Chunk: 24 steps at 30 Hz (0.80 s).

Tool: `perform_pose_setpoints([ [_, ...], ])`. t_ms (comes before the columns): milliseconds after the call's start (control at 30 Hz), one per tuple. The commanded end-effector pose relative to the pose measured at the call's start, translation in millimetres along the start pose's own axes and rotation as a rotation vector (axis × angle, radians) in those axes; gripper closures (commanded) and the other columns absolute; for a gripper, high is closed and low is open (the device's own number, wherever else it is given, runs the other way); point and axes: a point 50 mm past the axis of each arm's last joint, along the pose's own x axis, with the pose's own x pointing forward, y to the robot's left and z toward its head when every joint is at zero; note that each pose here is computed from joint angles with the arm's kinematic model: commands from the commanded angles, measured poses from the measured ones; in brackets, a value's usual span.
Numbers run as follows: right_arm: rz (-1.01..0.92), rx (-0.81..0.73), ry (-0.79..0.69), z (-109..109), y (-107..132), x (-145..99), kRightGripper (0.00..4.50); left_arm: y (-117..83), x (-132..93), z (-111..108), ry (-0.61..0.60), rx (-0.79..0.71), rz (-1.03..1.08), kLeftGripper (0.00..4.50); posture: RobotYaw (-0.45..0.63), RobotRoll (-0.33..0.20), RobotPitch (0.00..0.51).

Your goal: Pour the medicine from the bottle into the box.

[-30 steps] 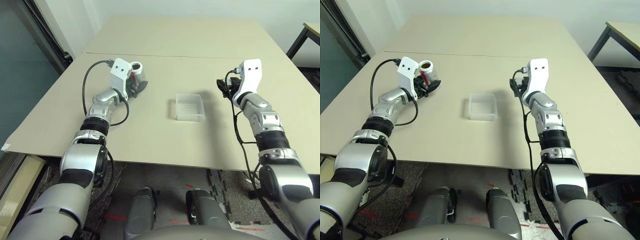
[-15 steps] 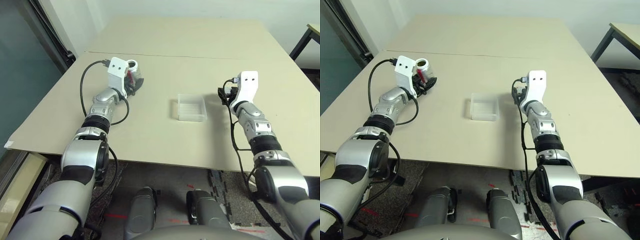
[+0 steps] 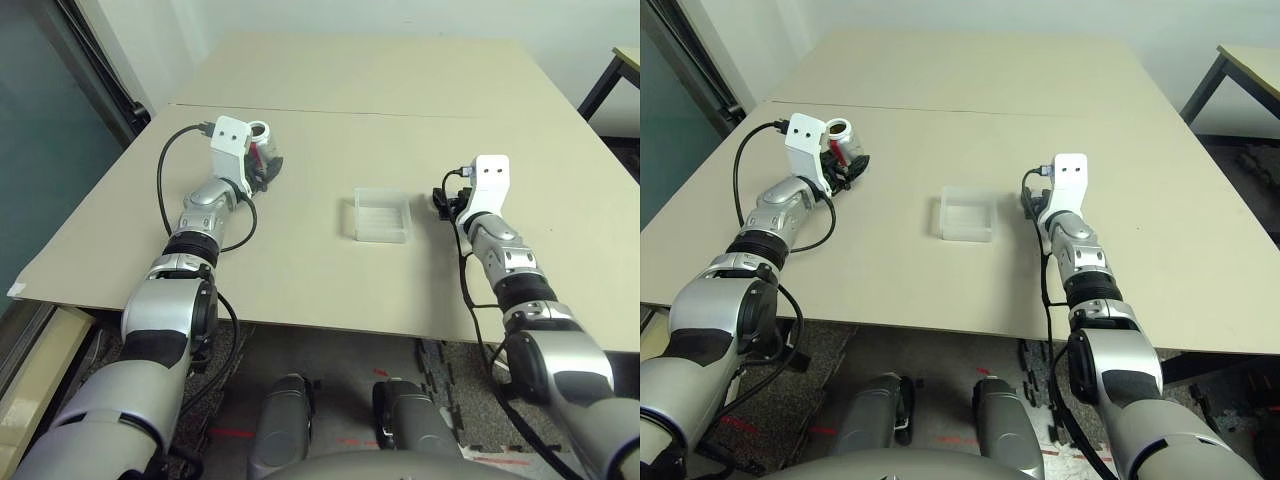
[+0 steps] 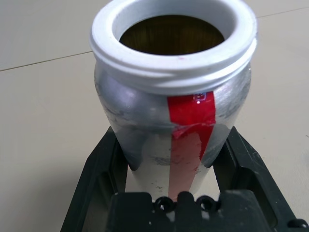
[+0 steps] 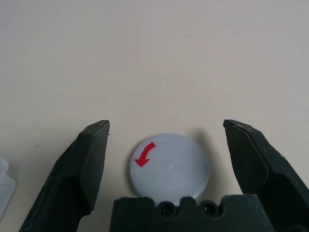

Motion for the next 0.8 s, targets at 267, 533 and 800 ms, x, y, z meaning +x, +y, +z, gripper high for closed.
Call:
perform_pose_setpoints([
  [267, 0.141, 0.033, -0.078, 38, -7, -18, 0.0, 5, 1, 7, 0.034, 0.027, -0.01, 1.82, 0.01, 0.0, 0.077],
  [533, 0.497, -0.146, -0.046, 87, -32, -76, 0.0, 11, 3, 22, 0.126, 0.178, -0.031, 1.82, -0.03, 0.0, 0.071],
  [800, 0.653, -0.198, 0.059, 79, -35, -98, 0.0, 13, 8, 32, 0.187, 0.158, 0.033, 1.82, -0.07, 0.0, 0.062],
])
